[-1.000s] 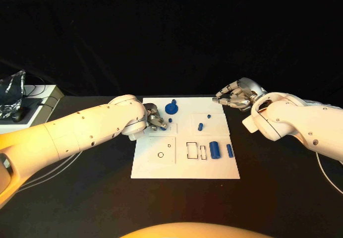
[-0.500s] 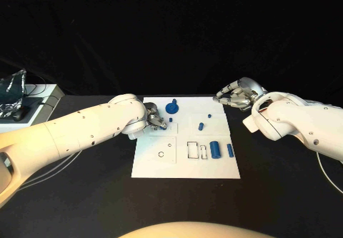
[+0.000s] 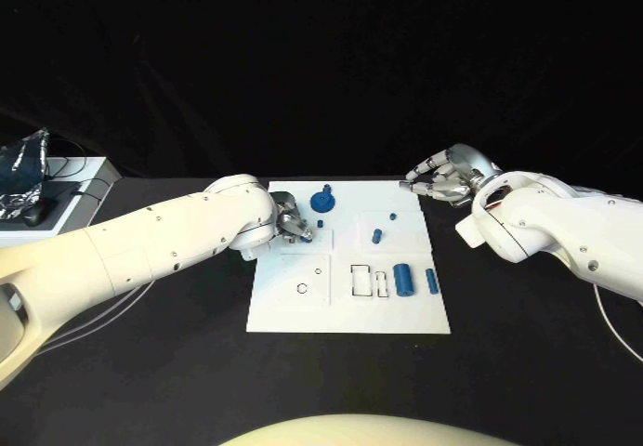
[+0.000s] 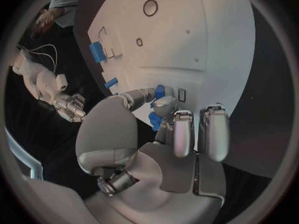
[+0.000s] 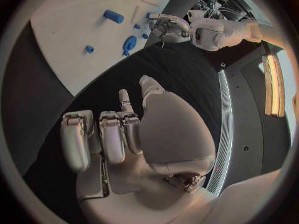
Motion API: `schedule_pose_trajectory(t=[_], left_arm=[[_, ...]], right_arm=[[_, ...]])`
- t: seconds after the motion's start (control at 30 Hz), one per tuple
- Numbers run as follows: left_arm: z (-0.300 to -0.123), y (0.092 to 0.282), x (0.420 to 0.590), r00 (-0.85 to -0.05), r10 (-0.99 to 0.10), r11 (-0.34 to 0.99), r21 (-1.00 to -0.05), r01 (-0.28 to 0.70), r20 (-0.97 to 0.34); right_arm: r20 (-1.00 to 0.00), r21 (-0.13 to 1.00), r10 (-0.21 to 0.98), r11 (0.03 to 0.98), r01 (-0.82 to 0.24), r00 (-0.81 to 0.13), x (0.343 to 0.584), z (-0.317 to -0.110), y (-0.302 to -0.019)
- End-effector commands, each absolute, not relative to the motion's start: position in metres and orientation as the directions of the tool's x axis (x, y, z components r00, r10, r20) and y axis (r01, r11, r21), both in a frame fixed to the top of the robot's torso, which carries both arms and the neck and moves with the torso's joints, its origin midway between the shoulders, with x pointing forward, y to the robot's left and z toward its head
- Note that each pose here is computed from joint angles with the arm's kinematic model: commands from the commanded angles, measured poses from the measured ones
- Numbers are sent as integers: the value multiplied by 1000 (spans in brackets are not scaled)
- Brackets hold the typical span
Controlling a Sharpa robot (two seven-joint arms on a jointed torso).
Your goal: Assemble the parts on the task board
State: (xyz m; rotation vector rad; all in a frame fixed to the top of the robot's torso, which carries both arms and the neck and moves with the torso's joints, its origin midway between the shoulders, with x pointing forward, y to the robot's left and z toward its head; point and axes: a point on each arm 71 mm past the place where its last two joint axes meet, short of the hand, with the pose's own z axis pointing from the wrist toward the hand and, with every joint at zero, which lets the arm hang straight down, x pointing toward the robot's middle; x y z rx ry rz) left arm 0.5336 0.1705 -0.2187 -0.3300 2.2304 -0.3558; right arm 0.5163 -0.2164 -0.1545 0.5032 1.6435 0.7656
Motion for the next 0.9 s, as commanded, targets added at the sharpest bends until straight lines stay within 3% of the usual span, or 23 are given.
schedule_pose_trajectory(t=[0.03,0.9], left_arm=[[-225,170,531,-654,-318,939,-324,-117,-686],[-229,172,534,-670,-323,938,-319,-134,-669]], right_arm=[[-695,713,683,695,-95,-224,516,-155,-215],[-695,714,685,694,-94,-219,516,-155,-216]])
